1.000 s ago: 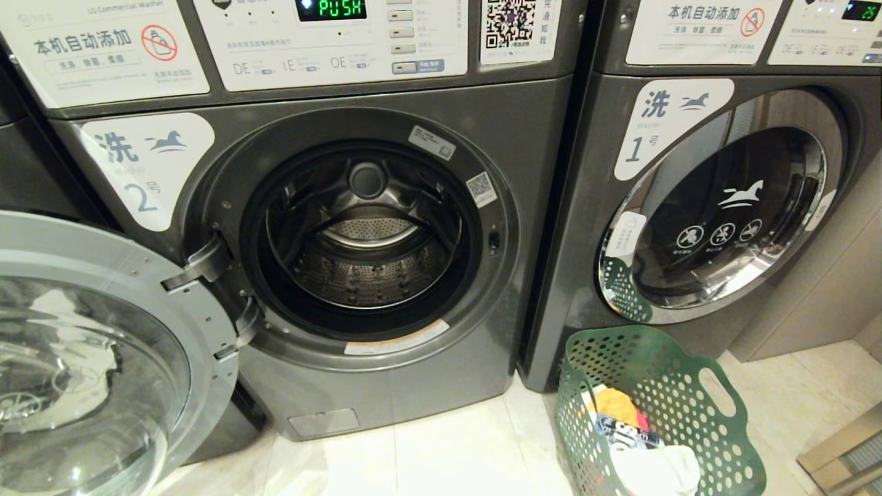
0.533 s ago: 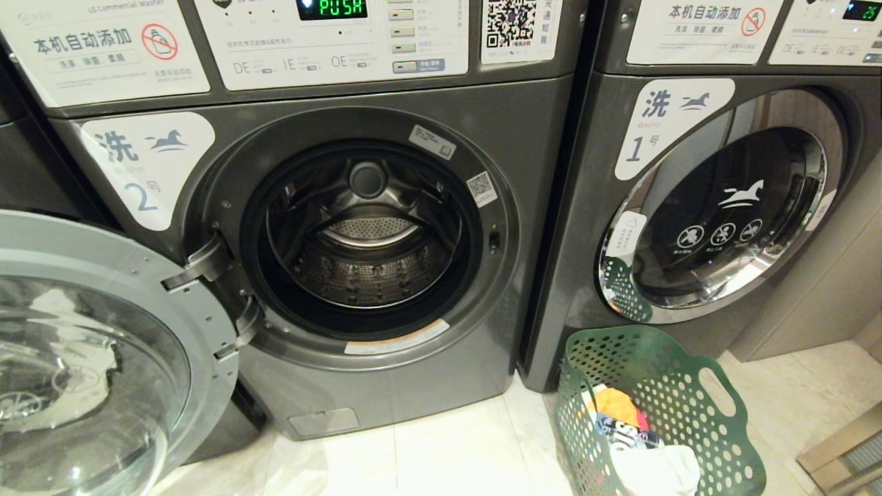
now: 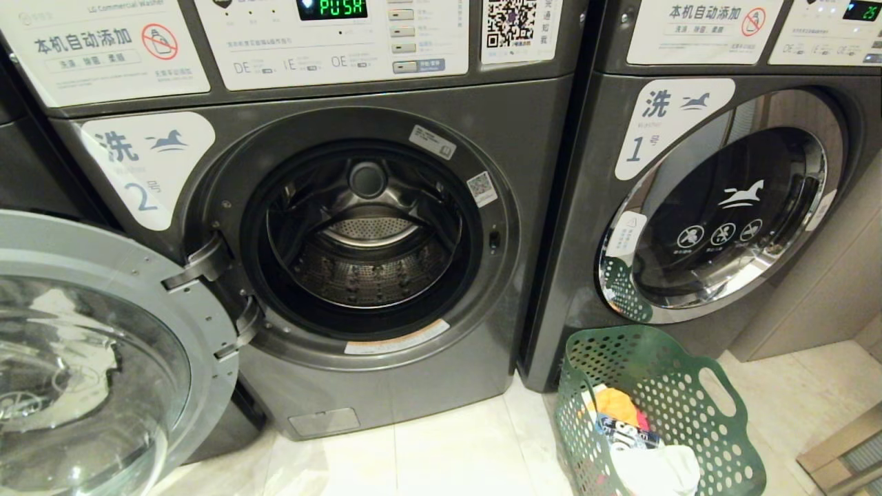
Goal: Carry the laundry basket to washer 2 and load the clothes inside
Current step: Place the clothes into the washing machine
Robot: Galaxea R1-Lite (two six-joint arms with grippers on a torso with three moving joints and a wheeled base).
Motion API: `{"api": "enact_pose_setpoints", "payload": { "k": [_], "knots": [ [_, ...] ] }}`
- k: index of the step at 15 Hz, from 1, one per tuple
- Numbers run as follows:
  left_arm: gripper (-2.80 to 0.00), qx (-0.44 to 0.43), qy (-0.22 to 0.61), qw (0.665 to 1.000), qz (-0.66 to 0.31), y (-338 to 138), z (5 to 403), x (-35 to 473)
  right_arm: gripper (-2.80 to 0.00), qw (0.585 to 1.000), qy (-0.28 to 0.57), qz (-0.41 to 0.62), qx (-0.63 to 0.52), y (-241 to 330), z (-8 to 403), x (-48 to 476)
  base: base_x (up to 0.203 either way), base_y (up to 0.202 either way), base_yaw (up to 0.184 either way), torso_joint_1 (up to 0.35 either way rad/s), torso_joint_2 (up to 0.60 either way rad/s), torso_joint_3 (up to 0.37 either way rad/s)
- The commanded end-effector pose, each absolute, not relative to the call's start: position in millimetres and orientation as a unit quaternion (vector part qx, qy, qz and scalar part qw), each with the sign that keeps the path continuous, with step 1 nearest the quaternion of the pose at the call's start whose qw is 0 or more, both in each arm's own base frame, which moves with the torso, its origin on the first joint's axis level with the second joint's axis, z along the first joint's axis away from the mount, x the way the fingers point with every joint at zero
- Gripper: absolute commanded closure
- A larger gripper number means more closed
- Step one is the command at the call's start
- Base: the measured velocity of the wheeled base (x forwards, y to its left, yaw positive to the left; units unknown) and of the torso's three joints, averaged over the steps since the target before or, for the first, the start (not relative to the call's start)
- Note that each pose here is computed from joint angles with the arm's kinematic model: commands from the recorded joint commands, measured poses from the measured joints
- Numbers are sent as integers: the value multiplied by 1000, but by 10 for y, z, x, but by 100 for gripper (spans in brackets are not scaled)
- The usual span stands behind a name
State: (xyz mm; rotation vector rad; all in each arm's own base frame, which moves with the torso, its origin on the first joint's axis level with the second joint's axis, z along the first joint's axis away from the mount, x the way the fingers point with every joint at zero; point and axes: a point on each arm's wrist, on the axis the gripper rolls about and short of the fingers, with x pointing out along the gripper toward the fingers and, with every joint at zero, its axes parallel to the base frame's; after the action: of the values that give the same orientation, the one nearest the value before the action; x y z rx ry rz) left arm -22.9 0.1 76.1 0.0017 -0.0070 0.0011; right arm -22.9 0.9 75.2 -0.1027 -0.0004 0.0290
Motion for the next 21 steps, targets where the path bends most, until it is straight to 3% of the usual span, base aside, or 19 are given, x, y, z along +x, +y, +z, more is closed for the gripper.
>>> {"api": "enact_pose_setpoints", "payload": {
  "k": [1,6,12,21],
  "knots": [
    [0,1,-4,1000,1,1,761,-229,0,999,1,14,-49,8,752,-228,0,0,0,0,0,0],
    [0,2,-4,1000,1,1,761,-229,0,999,0,15,-52,9,753,-228,0,-3,8,0,0,0],
    [0,2,-4,1000,1,1,761,-229,0,999,0,15,-51,9,753,-228,0,-4,113,5,2,4],
    [0,1,-4,1000,1,1,762,-230,0,999,0,13,-49,8,753,-228,0,0,0,0,0,0]
  ]
}}
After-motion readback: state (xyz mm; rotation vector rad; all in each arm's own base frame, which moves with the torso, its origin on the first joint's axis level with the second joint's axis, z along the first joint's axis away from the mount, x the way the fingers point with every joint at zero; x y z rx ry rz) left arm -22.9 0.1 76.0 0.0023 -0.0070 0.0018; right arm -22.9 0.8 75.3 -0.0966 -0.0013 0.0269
